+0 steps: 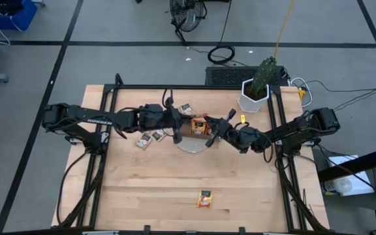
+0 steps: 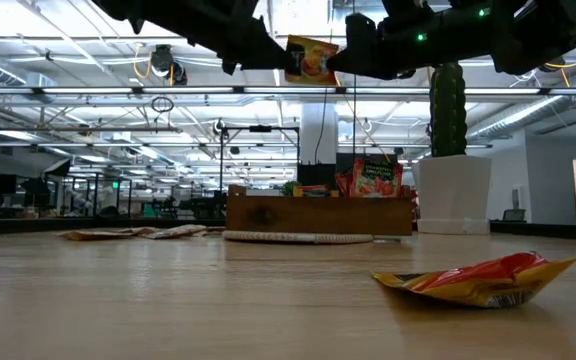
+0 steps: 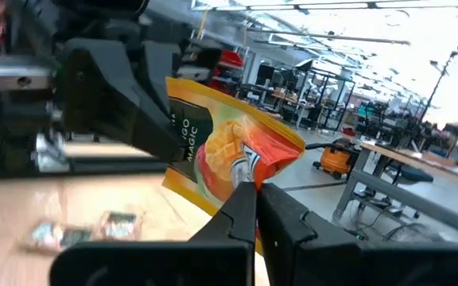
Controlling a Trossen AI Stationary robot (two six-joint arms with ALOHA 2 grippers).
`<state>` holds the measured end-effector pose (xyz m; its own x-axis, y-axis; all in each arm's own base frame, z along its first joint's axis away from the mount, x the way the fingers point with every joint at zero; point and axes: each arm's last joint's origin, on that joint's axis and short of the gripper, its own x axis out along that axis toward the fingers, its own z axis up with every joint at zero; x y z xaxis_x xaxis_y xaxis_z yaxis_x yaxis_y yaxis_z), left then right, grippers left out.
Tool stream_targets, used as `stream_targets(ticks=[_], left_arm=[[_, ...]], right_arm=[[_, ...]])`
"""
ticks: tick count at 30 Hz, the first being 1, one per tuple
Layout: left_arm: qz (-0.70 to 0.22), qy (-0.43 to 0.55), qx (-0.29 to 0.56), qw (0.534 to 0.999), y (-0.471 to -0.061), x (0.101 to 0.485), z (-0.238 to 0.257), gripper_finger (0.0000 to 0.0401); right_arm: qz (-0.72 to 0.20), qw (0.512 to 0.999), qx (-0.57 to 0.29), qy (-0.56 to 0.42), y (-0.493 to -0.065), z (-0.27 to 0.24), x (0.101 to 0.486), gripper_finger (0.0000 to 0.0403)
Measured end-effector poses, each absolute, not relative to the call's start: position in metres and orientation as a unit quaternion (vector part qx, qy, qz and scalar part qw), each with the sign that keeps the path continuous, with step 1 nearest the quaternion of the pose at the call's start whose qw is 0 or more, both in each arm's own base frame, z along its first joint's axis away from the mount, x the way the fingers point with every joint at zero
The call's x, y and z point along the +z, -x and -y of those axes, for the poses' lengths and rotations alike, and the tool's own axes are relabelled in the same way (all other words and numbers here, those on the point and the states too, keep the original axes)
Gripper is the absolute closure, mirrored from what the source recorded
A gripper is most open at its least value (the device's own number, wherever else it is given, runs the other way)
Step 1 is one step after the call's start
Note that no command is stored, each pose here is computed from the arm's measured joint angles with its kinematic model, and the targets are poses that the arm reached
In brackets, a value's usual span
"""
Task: Pick & Place Tea
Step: Put the orange tea bag into the middle section of the wood organizer
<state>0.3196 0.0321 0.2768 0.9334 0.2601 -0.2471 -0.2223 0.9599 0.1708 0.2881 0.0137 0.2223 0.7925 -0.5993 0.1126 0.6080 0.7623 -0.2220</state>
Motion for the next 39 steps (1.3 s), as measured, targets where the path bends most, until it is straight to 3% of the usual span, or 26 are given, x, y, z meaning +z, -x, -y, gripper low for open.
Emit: stream_targets(ticks=[8,16,22,29,39], left_arm=[[-0.311,-0.101,0.135,0.935,-0.311,0.286,-0.033,0.0399],[-0.410,-0.138,0.088,0.897,-0.334,0.315,-0.042,0.0400],[-0.533,-0.131,0.052,0.835,-0.370,0.290,-0.060,0.0400],[-0.581,-0.206,-0.048,0.786,-0.405,0.250,-0.055,0.0400],[-0.574,-0.227,-0.050,0.785,-0.422,0.239,-0.058,0.0401]], right_arm=[[-0.018,0.909,-0.375,0.179,-0.284,-0.023,0.223,0.0397],[-0.037,0.883,-0.410,0.225,-0.278,-0.029,0.231,0.0402],[-0.045,0.861,-0.453,0.227,-0.260,-0.028,0.257,0.0403],[-0.041,0.868,-0.444,0.219,-0.232,-0.027,0.257,0.0403],[-0.025,0.887,-0.425,0.179,-0.195,-0.026,0.231,0.0403]])
